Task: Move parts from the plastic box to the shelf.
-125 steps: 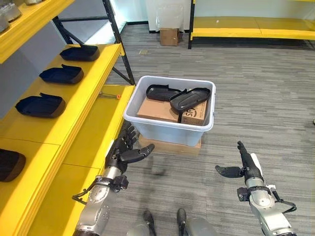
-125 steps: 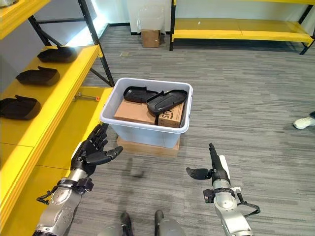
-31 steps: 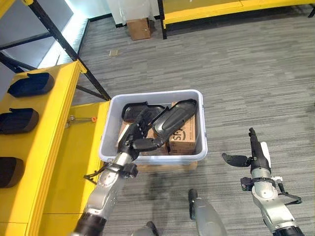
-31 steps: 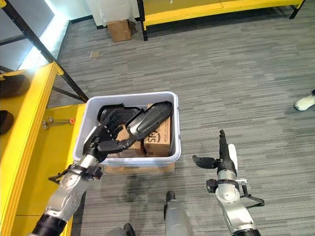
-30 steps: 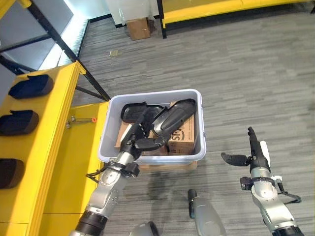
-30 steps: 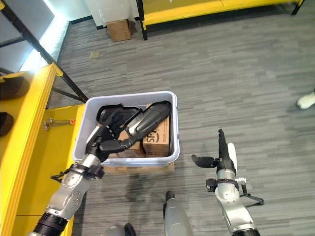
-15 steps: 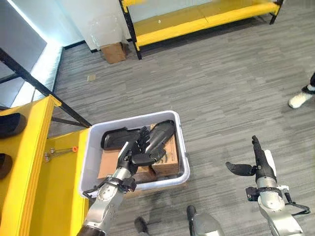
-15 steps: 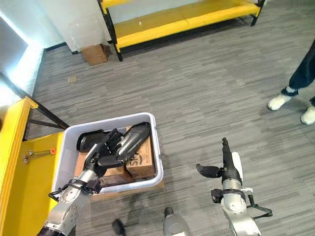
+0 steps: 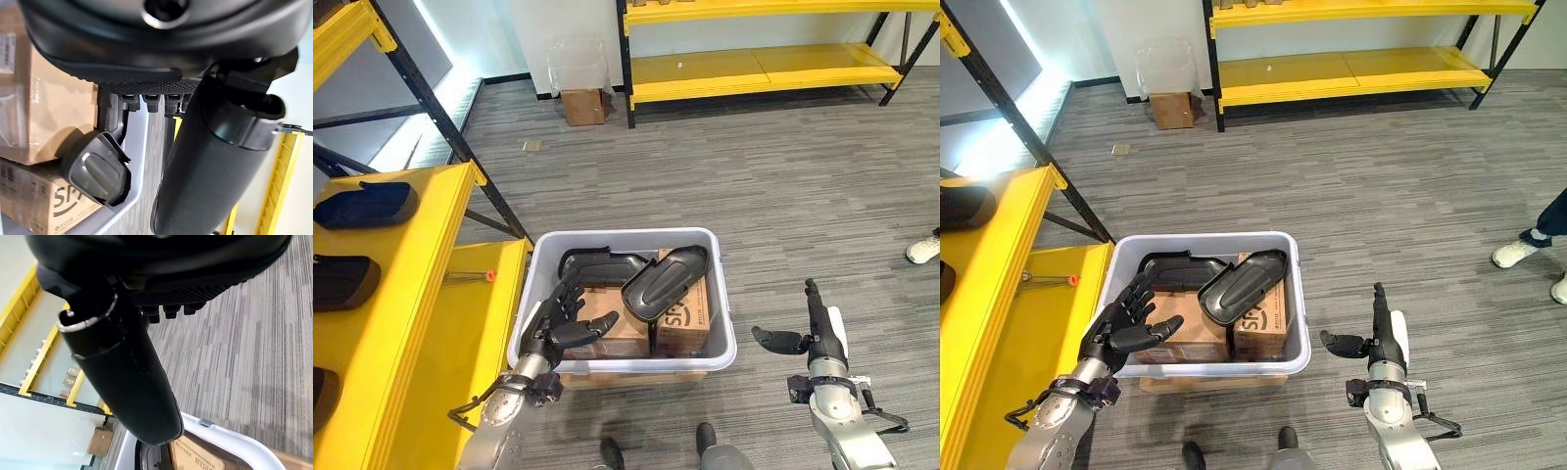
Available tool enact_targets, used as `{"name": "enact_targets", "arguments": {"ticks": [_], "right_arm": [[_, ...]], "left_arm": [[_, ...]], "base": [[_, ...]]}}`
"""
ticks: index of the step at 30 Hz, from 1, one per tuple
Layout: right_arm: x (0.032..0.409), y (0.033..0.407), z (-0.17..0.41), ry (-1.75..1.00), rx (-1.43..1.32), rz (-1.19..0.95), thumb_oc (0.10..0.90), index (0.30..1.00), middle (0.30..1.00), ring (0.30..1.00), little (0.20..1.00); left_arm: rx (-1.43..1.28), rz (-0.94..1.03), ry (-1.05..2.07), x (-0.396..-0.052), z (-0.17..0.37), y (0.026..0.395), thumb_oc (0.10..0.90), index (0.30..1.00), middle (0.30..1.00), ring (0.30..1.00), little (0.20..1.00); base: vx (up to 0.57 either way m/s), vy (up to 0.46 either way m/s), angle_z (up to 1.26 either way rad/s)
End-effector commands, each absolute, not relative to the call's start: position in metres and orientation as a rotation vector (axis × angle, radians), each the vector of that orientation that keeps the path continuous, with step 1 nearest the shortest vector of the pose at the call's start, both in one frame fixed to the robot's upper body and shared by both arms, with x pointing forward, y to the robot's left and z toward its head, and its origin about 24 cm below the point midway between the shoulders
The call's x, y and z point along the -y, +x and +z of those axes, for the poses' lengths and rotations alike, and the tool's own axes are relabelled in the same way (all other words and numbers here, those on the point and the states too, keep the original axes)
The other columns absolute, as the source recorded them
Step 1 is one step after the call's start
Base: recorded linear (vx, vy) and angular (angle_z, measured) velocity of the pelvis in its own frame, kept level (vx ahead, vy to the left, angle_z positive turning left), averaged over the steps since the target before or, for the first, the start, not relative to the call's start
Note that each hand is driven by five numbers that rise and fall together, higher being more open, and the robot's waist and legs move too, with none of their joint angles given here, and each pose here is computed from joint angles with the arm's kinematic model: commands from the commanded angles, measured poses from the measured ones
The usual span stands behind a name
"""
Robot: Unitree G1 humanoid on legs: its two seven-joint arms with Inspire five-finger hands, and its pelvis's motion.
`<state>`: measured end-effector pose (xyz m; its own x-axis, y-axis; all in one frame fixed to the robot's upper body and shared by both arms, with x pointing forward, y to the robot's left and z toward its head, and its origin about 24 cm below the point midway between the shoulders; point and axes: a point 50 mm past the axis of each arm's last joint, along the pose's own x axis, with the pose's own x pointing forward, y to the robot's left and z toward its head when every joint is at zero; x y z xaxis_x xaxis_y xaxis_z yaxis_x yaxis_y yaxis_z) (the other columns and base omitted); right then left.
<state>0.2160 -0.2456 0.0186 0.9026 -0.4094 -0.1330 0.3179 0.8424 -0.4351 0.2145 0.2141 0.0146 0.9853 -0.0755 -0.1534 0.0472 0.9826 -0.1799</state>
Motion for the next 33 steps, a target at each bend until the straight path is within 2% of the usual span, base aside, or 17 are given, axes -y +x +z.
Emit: {"name": "enact_targets", "arguments": {"ticks": [1, 11, 16, 19, 21, 33], "right_arm": [[0.252, 0.247, 0.091, -0.458, 0.120, -0.489, 0.900, 1.000, 1.000, 1.000, 1.000], [0.236, 0.275, 0.155, -0.434, 0.352, -0.502, 0.900, 1.000, 1.000, 1.000, 1.000], [0.189, 0.307, 0.192, -0.365, 0.429, -0.345, 0.900, 1.000, 1.000, 1.000, 1.000], [0.209, 0.293, 0.173, -0.353, 0.363, -0.409, 0.900, 1.000, 1.000, 1.000, 1.000], [0.192, 0.284, 0.153, -0.366, 0.314, -0.327, 0.900, 1.000, 1.000, 1.000, 1.000], [0.177, 0.286, 0.134, -0.402, 0.239, -0.292, 0.900, 1.000, 1.000, 1.000, 1.000]], "left_arm": [[0.108, -0.096, -0.129, -0.217, 0.072, 0.238, 0.900, 1.000, 1.000, 1.000, 1.000], [0.097, -0.149, -0.121, -0.207, 0.074, 0.243, 0.900, 1.000, 1.000, 1.000, 1.000], [0.084, -0.029, -0.100, -0.222, 0.072, 0.230, 0.900, 1.000, 1.000, 1.000, 1.000], [0.074, -0.155, -0.114, -0.209, 0.069, 0.243, 0.900, 1.000, 1.000, 1.000, 1.000], [0.064, -0.136, -0.154, -0.204, 0.065, 0.244, 0.900, 1.000, 1.000, 1.000, 1.000], [0.050, -0.179, -0.155, -0.190, 0.065, 0.249, 0.900, 1.000, 1.000, 1.000, 1.000]], "base": [[0.12, 0.099, -0.02], [0.12, 0.144, 0.00], [0.07, 0.035, -0.92], [0.08, -0.188, 1.48], [0.09, -0.090, 1.34], [0.03, 0.144, -0.13]]}}
